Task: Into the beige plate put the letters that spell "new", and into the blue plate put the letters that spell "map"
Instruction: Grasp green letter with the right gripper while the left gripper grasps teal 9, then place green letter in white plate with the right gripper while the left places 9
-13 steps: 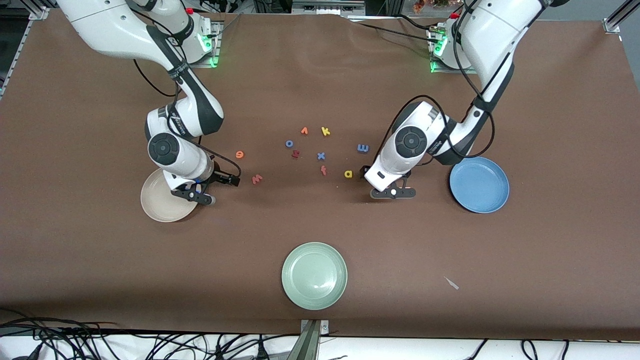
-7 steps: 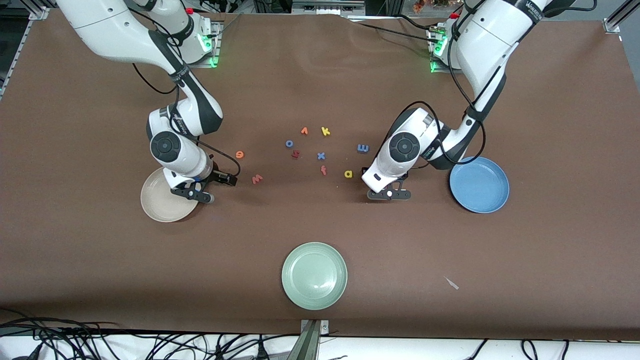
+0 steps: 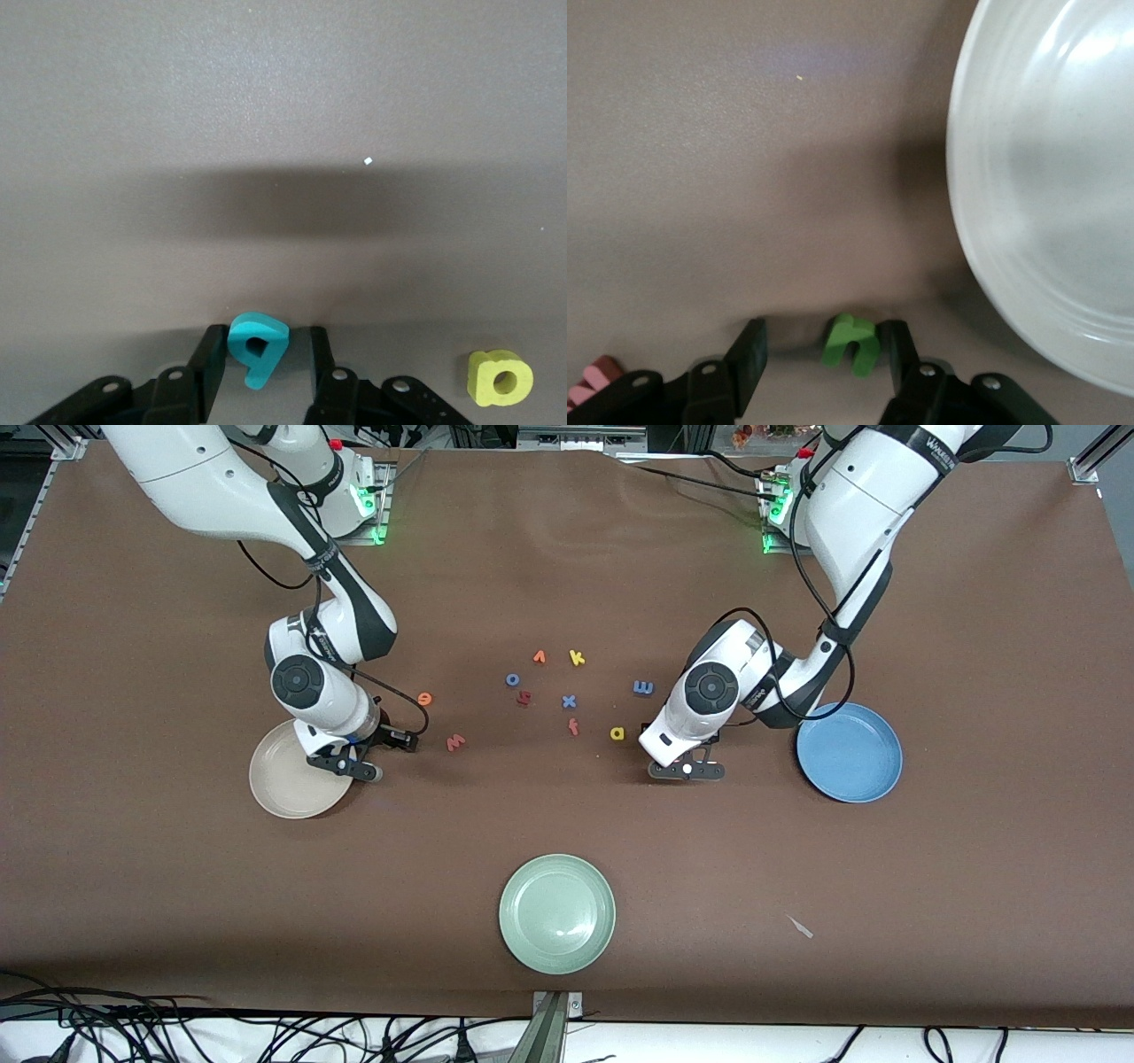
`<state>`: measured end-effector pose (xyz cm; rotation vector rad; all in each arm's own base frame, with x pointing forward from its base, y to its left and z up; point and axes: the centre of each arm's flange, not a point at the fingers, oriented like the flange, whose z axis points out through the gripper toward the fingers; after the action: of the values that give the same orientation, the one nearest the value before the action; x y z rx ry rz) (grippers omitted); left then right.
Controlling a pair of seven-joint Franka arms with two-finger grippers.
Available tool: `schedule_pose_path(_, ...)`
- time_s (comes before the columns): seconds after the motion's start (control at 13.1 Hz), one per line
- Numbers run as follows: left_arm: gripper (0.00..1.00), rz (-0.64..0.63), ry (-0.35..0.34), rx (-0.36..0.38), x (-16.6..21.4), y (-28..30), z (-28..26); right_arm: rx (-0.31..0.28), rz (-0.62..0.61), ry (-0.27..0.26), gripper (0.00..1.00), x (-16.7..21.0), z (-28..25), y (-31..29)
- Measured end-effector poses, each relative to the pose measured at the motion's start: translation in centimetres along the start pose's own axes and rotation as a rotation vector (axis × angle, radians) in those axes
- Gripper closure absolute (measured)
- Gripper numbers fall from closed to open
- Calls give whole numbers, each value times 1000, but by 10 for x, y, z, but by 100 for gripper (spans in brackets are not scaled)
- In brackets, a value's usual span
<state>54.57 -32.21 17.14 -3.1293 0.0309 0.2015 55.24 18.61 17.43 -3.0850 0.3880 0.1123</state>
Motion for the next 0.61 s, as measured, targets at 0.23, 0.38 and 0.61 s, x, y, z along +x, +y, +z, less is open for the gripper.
schedule_pose_path(0.23,69,2,1,-1,0,1,-1,0,-1,2,48,0,-1,0)
schedule_pose_path(0.38,69,1,1,-1,0,1,-1,-2,-3,4,56,1,-2,1)
schedule_pose_path(0.61,69,-46,-45,46,13,-25,-12,-3,-19,6,74,1,-3,1)
